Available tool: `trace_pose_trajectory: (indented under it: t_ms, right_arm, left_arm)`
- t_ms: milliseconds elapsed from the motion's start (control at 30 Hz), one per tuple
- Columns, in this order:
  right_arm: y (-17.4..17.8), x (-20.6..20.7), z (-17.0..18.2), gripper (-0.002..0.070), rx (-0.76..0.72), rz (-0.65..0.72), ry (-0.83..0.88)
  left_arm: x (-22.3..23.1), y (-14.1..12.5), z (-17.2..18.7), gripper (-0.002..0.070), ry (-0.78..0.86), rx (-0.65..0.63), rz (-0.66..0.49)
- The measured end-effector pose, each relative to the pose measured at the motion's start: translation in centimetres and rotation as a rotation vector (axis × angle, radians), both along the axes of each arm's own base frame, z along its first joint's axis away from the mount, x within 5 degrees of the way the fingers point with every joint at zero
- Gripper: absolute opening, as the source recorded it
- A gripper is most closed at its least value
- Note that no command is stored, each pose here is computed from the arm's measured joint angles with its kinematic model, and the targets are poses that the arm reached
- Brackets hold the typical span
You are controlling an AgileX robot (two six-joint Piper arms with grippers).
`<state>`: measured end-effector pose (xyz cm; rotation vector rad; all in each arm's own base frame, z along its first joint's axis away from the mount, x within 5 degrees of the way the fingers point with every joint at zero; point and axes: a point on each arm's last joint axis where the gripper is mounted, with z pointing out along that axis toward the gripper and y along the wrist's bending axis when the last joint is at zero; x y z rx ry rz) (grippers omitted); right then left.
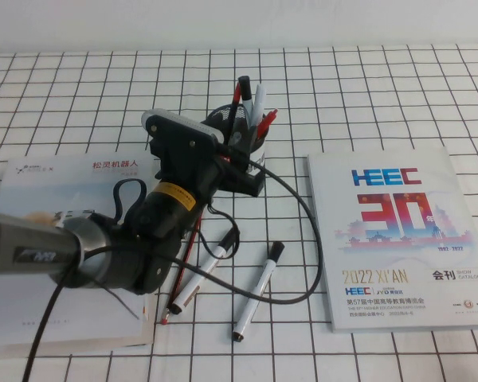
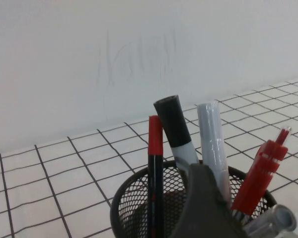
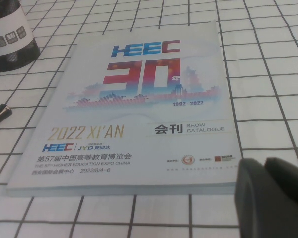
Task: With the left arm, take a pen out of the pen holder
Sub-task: 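Take a marker out of the pen holder and lay it on the table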
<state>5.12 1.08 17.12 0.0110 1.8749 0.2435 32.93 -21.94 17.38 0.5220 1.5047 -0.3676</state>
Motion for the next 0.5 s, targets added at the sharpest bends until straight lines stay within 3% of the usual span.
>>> trace_pose_trajectory:
  t_ms: [500]
  right_arm:
    - [0.0, 0.0, 0.0, -0.0015, 0.0, 0.0, 0.0]
  left_arm:
    - [2.6, -0.8, -1.5, 0.0386, 0.043, 0.033, 0.019]
